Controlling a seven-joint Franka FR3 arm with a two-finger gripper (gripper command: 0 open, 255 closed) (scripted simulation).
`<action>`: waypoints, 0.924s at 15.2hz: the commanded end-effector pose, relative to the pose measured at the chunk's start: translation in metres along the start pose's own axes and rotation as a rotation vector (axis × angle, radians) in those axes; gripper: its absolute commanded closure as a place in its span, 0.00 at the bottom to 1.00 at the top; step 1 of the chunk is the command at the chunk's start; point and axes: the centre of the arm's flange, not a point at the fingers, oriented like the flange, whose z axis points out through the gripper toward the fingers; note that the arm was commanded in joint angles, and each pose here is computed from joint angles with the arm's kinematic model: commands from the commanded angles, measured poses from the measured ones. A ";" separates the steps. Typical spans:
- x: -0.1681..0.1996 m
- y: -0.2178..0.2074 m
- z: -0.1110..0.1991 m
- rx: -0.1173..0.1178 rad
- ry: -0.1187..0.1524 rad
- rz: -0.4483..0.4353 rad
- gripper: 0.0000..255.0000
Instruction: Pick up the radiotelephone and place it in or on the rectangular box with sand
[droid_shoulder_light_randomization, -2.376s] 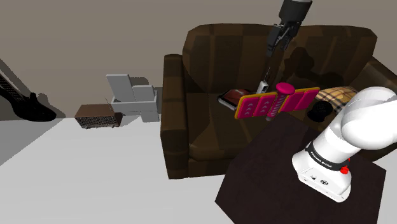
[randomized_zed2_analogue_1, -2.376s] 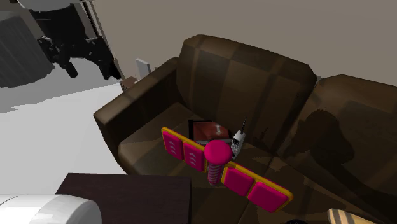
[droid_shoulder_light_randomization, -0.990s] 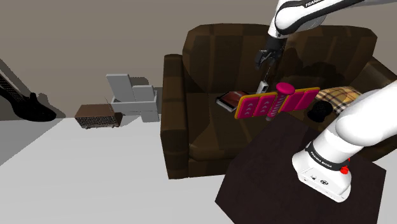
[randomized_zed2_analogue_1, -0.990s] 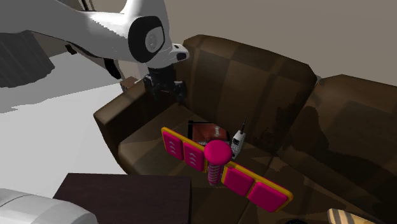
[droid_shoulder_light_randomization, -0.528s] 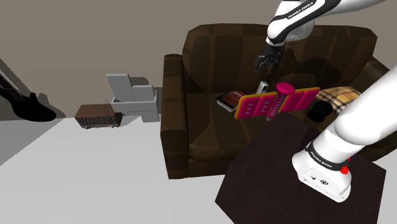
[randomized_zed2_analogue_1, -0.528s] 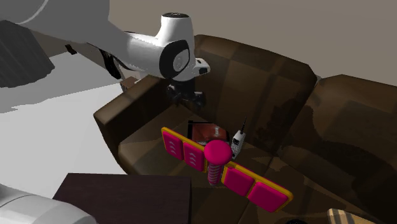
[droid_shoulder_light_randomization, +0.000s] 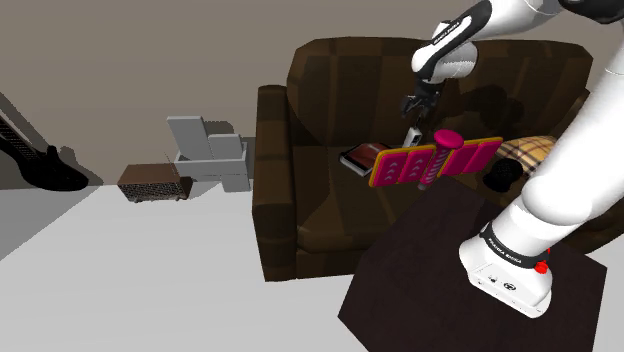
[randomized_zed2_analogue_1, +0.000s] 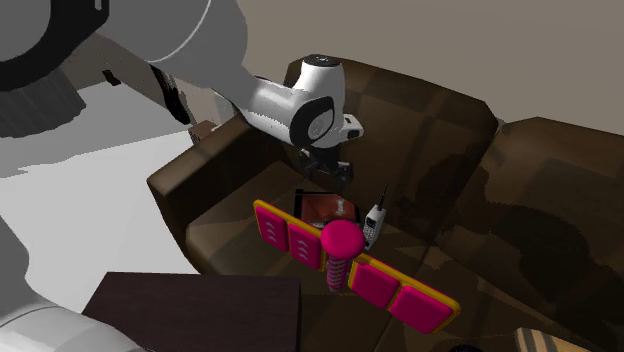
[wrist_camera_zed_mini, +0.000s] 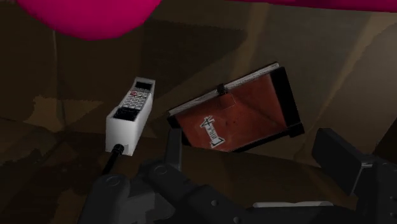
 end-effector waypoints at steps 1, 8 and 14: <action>0.011 0.018 0.021 -0.002 0.002 0.024 0.00; 0.047 0.076 0.082 -0.008 0.007 0.106 0.00; 0.075 0.128 0.133 -0.014 0.012 0.176 0.00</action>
